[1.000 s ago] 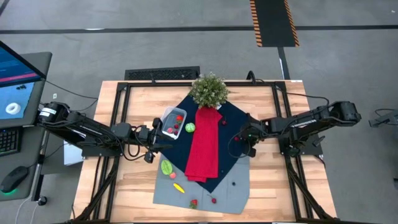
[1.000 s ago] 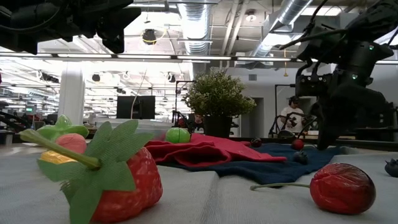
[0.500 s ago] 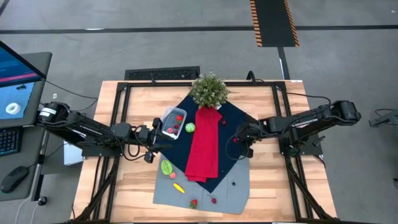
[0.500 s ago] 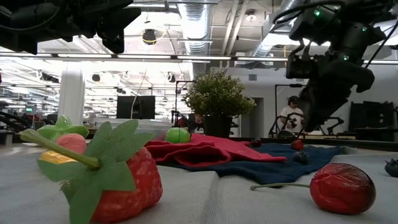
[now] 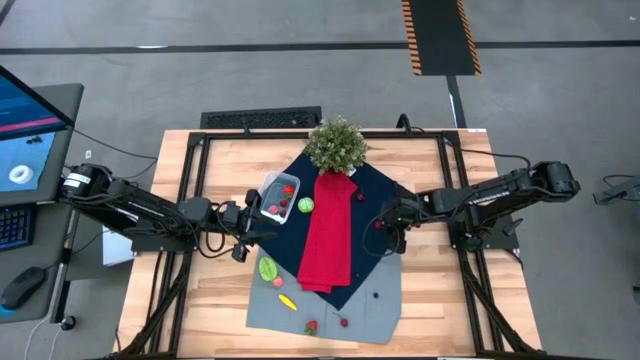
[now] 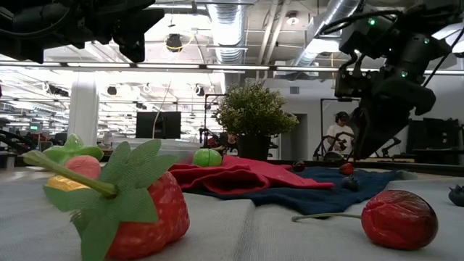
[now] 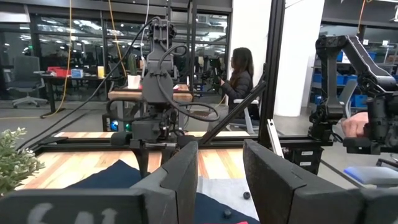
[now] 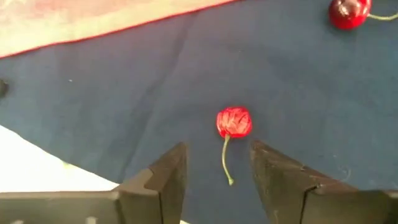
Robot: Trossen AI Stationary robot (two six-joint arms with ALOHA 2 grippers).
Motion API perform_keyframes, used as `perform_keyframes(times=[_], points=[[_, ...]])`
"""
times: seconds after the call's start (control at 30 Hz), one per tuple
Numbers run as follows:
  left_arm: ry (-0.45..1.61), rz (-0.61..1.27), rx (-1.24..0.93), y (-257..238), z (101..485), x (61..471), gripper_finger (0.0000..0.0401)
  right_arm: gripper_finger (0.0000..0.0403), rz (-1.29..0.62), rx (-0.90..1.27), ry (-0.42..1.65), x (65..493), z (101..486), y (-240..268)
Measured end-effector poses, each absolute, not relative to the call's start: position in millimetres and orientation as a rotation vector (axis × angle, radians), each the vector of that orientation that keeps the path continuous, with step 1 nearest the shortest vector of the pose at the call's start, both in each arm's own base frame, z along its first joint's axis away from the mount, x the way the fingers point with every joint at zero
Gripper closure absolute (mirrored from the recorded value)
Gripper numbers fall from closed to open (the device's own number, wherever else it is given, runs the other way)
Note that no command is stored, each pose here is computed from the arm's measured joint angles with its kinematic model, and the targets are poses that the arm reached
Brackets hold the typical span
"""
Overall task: Pick and placing Produce into tupperware
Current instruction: Put the top right red cherry into the transparent bin
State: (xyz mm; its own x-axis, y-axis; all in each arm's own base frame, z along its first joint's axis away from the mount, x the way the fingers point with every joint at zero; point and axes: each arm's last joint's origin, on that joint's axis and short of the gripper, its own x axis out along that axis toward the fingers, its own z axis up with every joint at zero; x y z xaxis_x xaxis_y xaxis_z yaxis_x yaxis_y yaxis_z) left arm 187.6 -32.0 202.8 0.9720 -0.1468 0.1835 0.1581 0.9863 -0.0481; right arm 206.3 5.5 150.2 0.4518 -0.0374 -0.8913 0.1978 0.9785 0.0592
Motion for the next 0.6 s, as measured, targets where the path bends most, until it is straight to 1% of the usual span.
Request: perform_keyframes(times=[0.2,0.33,0.43,0.6], points=[[-0.181,-0.155,-0.063,-32.1,202.9,187.6,0.0284,0.0247,-0.155,0.169,1.091,206.3,149.9,3.5],[-0.182,-0.155,-0.063,-32.0,203.0,187.6,0.0284,0.0262,-0.155,0.169,1.091,206.3,149.8,3.5],[-0.182,-0.155,-0.063,-32.1,203.0,187.6,0.0284,0.0266,-0.164,0.184,1.091,206.2,149.8,3.5],[-0.183,-0.154,-0.064,-32.1,203.0,187.6,0.0284,0.0262,-0.17,0.186,1.113,207.1,145.8,3.6]])
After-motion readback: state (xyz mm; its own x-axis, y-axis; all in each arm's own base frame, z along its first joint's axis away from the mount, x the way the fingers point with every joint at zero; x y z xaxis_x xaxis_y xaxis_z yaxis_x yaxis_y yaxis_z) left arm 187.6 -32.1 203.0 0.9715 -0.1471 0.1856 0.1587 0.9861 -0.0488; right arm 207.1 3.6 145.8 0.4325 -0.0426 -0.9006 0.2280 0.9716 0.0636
